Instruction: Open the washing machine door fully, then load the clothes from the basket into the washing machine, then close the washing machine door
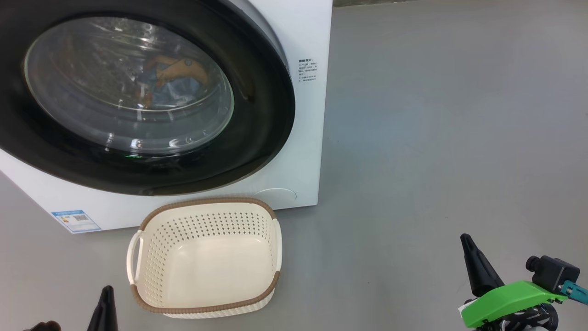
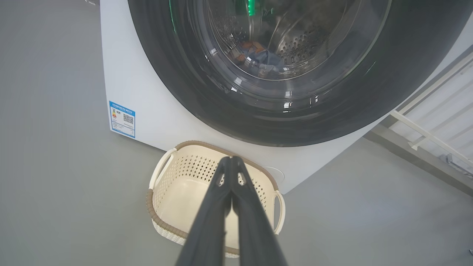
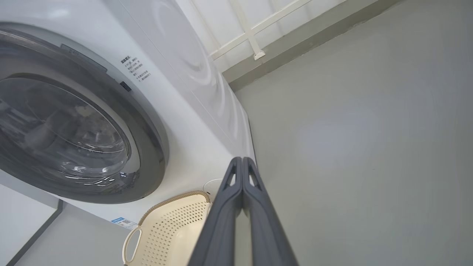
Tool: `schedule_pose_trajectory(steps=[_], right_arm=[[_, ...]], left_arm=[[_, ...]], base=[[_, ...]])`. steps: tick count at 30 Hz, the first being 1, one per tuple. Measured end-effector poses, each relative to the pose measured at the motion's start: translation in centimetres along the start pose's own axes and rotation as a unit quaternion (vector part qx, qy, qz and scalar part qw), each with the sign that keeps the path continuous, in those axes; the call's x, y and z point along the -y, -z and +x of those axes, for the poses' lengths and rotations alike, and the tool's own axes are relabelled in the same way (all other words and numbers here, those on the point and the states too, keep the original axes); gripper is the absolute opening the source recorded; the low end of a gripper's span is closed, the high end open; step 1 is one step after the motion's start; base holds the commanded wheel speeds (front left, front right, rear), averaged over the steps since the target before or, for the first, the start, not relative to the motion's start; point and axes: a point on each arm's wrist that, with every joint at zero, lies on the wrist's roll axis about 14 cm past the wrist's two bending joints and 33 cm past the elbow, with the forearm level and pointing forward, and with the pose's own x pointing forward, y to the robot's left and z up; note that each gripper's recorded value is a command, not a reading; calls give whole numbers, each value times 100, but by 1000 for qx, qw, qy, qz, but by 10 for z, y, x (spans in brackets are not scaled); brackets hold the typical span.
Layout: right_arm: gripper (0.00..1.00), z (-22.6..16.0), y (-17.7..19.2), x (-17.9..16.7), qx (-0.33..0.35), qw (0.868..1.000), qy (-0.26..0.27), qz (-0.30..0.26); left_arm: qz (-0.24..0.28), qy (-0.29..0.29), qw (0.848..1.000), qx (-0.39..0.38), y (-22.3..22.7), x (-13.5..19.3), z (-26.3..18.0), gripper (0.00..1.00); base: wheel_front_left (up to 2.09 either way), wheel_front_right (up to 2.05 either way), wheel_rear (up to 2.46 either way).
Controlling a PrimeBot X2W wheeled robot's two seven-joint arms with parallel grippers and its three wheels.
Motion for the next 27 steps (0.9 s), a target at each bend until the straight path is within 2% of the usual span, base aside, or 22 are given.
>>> schedule_pose_trajectory(steps=[11, 27], right_arm=[[0, 1, -2, -2, 1, 998, 4, 56], [0, 2, -7, -4, 3, 989, 8, 148]], left_arm=[[-60, -8, 998, -3, -1, -2, -1, 0], [-147, -11, 989, 0, -7, 1, 1, 0]], base=[[0, 0, 0], [0, 0, 0]])
